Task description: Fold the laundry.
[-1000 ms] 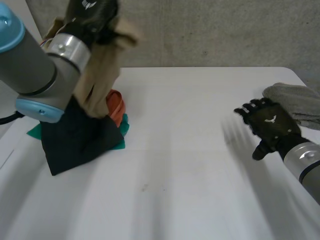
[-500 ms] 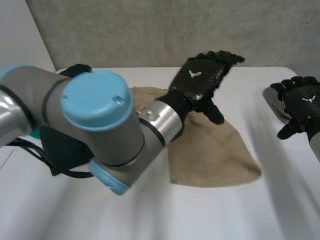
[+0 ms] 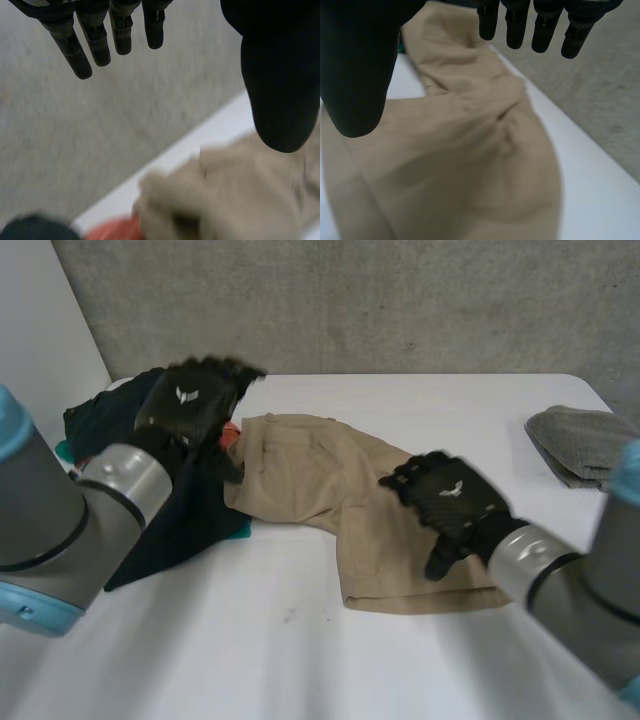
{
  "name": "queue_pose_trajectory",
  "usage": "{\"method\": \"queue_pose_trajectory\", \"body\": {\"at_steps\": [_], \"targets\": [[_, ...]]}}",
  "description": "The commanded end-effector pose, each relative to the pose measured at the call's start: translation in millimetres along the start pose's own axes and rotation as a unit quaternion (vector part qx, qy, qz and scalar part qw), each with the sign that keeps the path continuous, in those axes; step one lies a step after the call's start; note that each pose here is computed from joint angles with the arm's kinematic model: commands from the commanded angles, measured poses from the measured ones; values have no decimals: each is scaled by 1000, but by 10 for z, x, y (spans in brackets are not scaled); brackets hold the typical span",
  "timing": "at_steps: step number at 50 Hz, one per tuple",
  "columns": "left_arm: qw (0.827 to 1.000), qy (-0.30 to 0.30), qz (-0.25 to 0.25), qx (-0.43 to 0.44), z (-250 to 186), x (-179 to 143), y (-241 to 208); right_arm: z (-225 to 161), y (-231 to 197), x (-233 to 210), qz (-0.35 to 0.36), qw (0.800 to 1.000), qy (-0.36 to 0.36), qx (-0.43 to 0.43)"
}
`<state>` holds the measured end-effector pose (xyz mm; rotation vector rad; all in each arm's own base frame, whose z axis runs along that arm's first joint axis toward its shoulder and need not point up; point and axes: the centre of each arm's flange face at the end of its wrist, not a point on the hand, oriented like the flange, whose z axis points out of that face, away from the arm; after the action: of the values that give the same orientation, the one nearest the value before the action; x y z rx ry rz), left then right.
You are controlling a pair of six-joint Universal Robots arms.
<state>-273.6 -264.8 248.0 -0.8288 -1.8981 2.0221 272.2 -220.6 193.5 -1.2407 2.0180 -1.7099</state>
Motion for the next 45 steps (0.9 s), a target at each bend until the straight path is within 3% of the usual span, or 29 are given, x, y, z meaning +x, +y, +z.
{"method": "queue_pose_trajectory", "body": {"at_steps": [1, 9, 20, 23, 25, 29, 31, 34, 37, 40, 45], "targets": [[991, -32, 82, -98, 62, -112, 629, 274, 307, -299, -57, 998, -5, -12], [987, -58, 87, -120, 260, -260, 948, 533, 390, -161, -108, 992, 72, -11], [983, -62, 101, -137, 622, -301, 1354, 581, 417, -113, -106, 990, 87, -18], [981, -83, 113, -136, 706, -424, 1388, 565, 459, -108, -104, 990, 88, -26], [975, -131, 128, -127, 792, -657, 1345, 557, 472, -105, -104, 990, 87, -28], [947, -264, 157, -92, 916, -1235, 1137, 543, 456, -95, -104, 990, 89, -26], [920, -337, 181, -84, 924, -1622, 1031, 541, 449, -98, -105, 990, 89, -25], [890, -395, 217, -73, 898, -1995, 873, 542, 437, -99, -106, 990, 89, -23], [872, -425, 236, -57, 846, -2226, 752, 527, 399, -108, -107, 990, 90, -18], [874, -425, 231, -46, 816, -2209, 681, 516, 390, -113, -107, 990, 89, -18], [912, -345, 219, -37, 853, -1664, 732, 506, 409, -125, -106, 990, 87, -22]]}}
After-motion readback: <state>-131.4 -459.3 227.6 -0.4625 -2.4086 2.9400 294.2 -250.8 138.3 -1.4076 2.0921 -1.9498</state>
